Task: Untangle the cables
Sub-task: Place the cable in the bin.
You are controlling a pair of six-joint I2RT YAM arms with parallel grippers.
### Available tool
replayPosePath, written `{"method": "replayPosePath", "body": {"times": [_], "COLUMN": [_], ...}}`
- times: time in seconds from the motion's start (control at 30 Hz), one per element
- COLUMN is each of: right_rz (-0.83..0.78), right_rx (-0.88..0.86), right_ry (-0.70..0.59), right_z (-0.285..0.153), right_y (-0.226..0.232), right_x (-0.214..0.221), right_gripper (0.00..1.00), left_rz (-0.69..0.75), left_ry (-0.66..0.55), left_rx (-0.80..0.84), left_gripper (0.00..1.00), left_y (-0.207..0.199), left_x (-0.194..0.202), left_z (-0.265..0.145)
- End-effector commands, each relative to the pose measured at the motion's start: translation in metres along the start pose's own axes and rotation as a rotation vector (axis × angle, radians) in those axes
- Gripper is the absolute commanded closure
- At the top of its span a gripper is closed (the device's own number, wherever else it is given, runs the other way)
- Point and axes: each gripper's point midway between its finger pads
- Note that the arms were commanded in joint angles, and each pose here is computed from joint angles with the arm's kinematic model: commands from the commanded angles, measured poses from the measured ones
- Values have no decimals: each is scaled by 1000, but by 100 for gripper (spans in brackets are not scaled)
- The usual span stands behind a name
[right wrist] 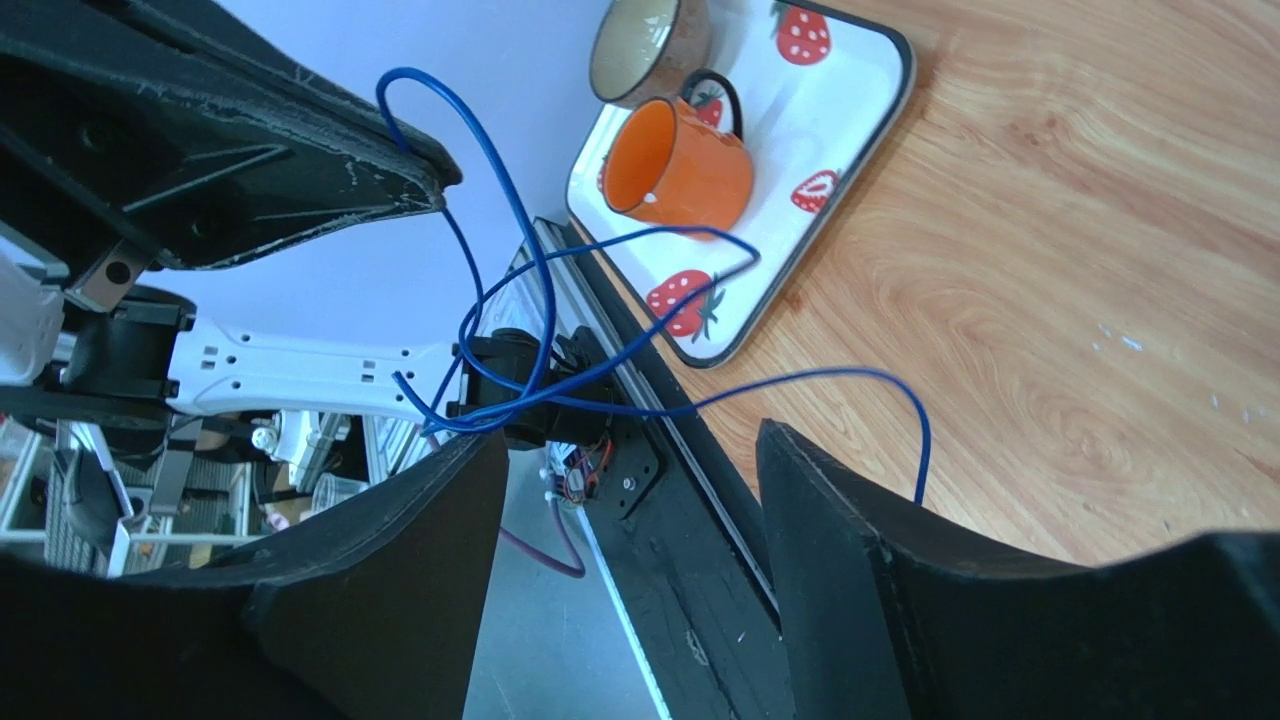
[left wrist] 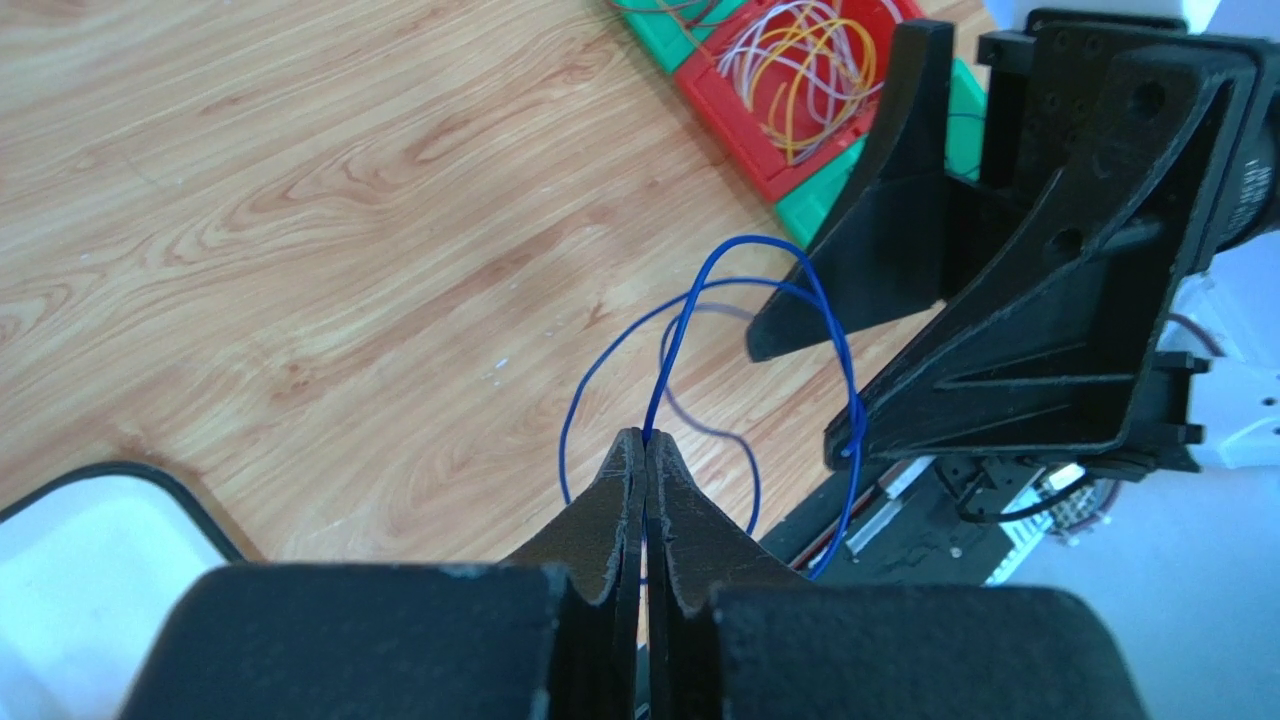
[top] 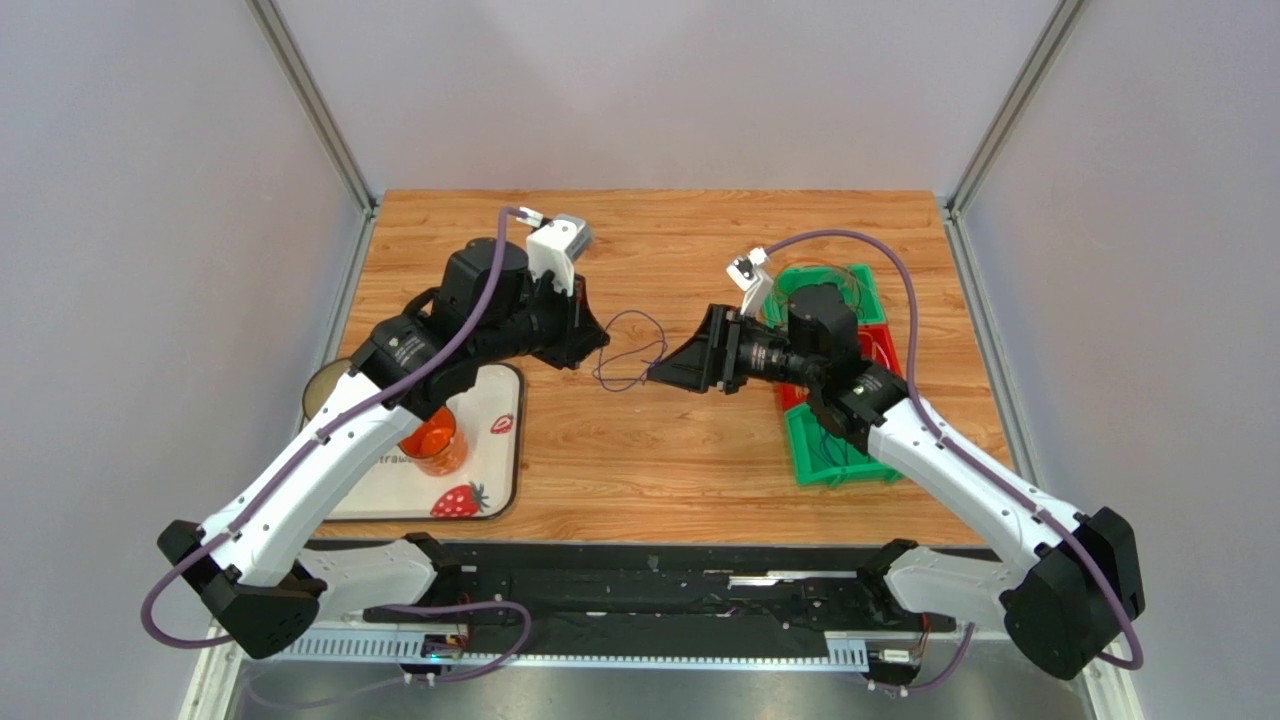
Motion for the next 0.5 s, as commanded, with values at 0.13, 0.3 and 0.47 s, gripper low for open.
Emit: {"method": "replayPosePath", "body": {"times": [0.13,0.3,0.47], "right_rz": [-161,-211,-269], "right_rx": [-165,-221,-253], "right_ry": [-37,-29,-44], "right_z": [11,18,22], "right_y": [33,46,63], "right_x": [3,11,10], "right_gripper": [31,30,30], "left_rz": [-61,-102,-127], "left_ry": [-71,-61,-61], "left_rx": [126,165,185], "left_gripper": [100,100,100], "left_y": [-30,-39,-43], "left_x": [-21,-22,-23], "left_z": [-16,-21,-23]}}
Point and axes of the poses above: each gripper's point midway between its finger pads, its own z axis out along the fingers, its own y axis along the line the jaws close on, x = y × z, and after that the axes turned 9 degrees about -z, right-handed
